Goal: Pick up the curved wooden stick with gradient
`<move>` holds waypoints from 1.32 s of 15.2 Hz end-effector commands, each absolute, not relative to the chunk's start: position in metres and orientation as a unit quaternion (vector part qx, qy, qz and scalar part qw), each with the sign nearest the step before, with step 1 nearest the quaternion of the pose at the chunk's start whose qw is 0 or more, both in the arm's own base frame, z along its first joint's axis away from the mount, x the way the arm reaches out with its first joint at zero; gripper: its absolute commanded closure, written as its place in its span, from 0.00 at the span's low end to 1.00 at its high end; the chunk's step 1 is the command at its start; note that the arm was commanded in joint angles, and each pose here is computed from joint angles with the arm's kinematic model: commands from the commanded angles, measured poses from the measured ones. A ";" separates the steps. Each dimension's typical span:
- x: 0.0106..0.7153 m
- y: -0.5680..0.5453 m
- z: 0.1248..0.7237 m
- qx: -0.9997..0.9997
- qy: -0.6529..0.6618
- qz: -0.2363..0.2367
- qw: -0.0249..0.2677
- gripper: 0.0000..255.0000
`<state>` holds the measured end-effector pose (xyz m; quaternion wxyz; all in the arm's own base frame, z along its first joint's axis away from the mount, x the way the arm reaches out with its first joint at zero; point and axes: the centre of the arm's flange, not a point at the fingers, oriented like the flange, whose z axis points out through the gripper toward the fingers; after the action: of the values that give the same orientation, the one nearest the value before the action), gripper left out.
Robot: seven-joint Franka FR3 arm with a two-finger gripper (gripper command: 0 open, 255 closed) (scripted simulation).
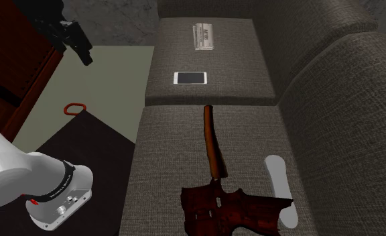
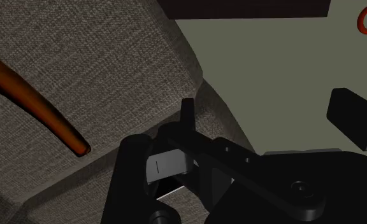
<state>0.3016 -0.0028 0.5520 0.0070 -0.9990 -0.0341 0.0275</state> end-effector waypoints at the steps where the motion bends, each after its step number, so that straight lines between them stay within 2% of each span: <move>1: 0.302 -0.003 0.552 -0.999 -0.034 0.028 0.007 0.00; 20: 0.332 -0.201 0.411 -0.982 -0.187 0.018 -0.009 0.00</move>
<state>0.3268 -0.1903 0.4184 -0.0072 -0.9840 -0.1773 0.0186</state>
